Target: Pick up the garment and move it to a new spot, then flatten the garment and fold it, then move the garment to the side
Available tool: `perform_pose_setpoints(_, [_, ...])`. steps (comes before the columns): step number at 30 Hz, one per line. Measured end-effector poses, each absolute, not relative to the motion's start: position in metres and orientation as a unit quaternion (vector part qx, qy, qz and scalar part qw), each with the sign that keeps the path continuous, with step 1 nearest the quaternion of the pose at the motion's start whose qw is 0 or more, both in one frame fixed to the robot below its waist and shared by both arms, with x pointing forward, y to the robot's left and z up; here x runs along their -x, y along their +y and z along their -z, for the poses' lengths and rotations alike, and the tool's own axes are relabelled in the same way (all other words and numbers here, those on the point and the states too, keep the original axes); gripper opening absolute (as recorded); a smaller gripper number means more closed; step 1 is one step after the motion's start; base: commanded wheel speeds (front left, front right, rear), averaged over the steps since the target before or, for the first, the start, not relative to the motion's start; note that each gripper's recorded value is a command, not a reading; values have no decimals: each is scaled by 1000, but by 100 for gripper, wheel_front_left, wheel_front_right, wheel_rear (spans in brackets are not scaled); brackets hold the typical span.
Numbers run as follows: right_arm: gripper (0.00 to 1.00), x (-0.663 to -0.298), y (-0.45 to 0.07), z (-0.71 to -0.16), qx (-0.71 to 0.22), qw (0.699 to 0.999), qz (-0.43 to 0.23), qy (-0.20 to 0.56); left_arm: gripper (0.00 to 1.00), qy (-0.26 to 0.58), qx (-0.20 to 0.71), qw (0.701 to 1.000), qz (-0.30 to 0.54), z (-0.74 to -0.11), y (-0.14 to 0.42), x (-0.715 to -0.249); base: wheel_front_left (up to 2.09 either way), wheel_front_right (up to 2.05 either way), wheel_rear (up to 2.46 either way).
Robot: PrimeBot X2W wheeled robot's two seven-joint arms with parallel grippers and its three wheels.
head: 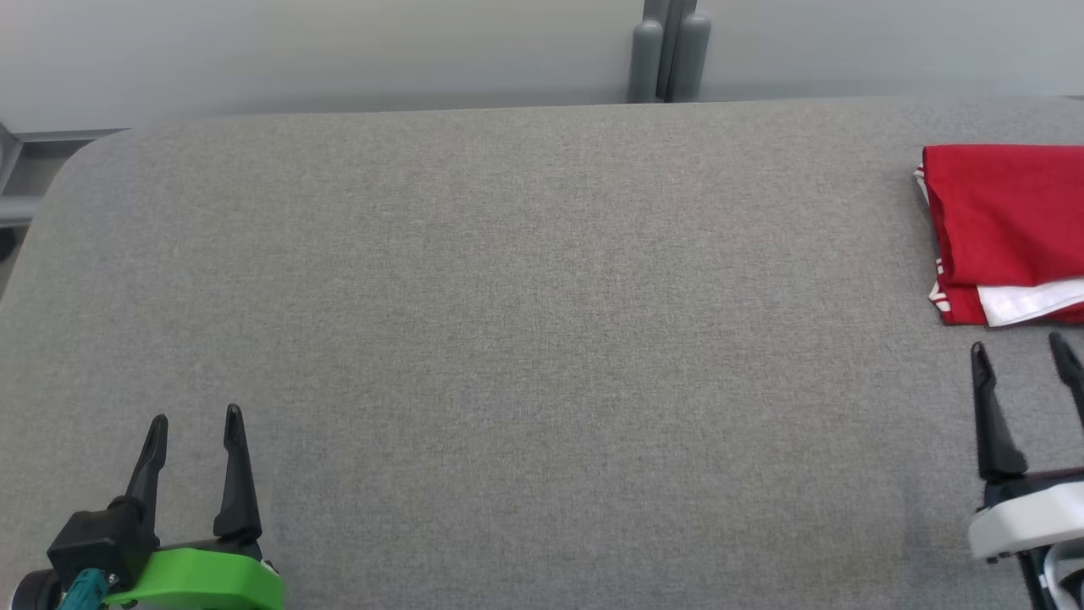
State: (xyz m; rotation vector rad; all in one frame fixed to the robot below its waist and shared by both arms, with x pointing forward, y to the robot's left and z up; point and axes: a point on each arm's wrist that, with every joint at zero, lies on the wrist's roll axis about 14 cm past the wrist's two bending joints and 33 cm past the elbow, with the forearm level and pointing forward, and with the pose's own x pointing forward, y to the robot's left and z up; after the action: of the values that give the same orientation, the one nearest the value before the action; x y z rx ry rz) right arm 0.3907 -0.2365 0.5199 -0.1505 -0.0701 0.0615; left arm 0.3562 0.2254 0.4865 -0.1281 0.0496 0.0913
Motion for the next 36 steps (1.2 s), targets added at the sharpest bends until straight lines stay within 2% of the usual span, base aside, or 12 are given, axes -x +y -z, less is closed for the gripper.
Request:
perform_pose_setpoints(8, [100, -372, -204, -484, 41, 998, -48, -1, 100, 30, 65, 995, -63, -477, 236, -338, 0, 0, 0])
perform_pose_setpoints(18, [100, -370, -196, -513, 44, 997, -38, -48, 100, 22, 62, 995, -69, -475, 245, -326, 0, 0, 0])
perform_pose_setpoints(27, [100, -359, -202, -519, 48, 997, -24, -57, 100, 21, 70, 996, -46, -472, 236, -317, 0, 0, 0])
perform_pose_setpoints(34, [100, -351, -224, -520, 49, 997, 12, -56, 100, 17, 72, 996, -40, -472, 234, -319, 0, 0, 0])
perform_pose_setpoints(36, [100, -349, -227, -514, 79, 996, 14, -45, 100, 16, 72, 996, -39, -473, 233, -320, 0, 0, 0])
